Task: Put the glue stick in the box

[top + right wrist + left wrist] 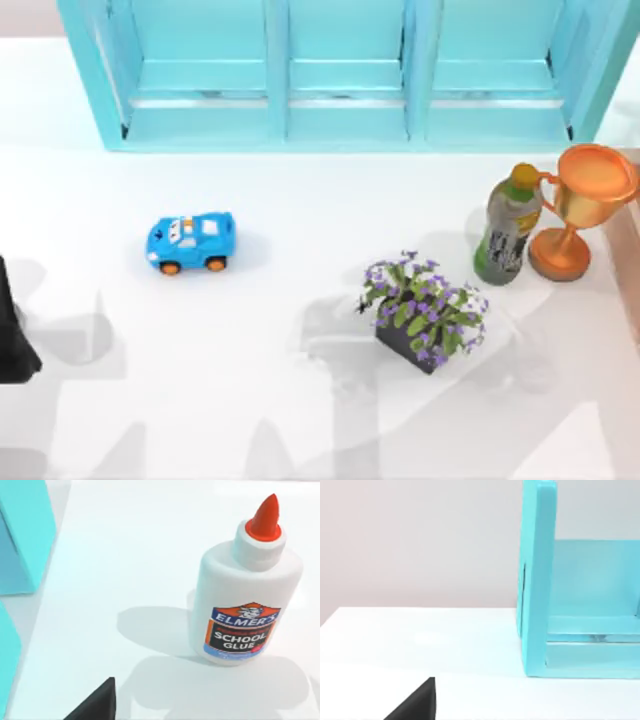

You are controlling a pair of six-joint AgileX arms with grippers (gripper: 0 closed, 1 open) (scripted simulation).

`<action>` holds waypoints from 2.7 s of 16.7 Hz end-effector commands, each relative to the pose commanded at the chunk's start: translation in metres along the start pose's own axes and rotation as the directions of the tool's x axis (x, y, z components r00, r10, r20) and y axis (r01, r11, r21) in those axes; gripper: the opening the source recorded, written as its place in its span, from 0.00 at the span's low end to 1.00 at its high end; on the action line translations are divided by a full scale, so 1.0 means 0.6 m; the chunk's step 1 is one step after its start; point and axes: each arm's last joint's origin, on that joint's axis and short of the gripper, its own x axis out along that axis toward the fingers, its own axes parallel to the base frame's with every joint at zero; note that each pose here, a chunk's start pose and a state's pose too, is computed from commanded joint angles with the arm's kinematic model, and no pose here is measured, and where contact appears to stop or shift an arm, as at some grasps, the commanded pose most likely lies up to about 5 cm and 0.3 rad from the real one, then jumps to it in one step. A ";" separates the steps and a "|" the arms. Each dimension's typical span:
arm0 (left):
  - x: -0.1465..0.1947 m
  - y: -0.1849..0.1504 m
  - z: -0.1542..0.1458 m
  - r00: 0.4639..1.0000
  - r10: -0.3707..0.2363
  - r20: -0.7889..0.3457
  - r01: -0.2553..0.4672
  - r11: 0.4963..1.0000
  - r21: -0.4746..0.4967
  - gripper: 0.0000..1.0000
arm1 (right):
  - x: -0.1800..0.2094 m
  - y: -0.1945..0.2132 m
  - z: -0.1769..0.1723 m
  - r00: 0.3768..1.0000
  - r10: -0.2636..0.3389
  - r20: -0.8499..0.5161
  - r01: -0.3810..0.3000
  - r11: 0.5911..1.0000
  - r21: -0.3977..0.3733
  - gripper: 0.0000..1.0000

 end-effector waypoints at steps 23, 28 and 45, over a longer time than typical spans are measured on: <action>0.000 0.000 0.000 1.000 0.000 0.000 0.000 1.000 0.000 1.00 | 0.167 0.000 0.000 1.000 0.000 0.000 0.000 1.000 0.000 1.00; 0.000 0.000 0.000 1.000 0.000 0.000 0.000 1.000 0.000 1.00 | 0.167 0.000 0.000 1.000 0.000 0.000 0.000 1.000 0.000 0.85; 0.000 0.000 0.000 1.000 0.000 0.000 0.000 1.000 0.000 1.00 | 0.167 0.000 0.000 1.000 0.000 0.000 0.000 1.000 0.000 0.00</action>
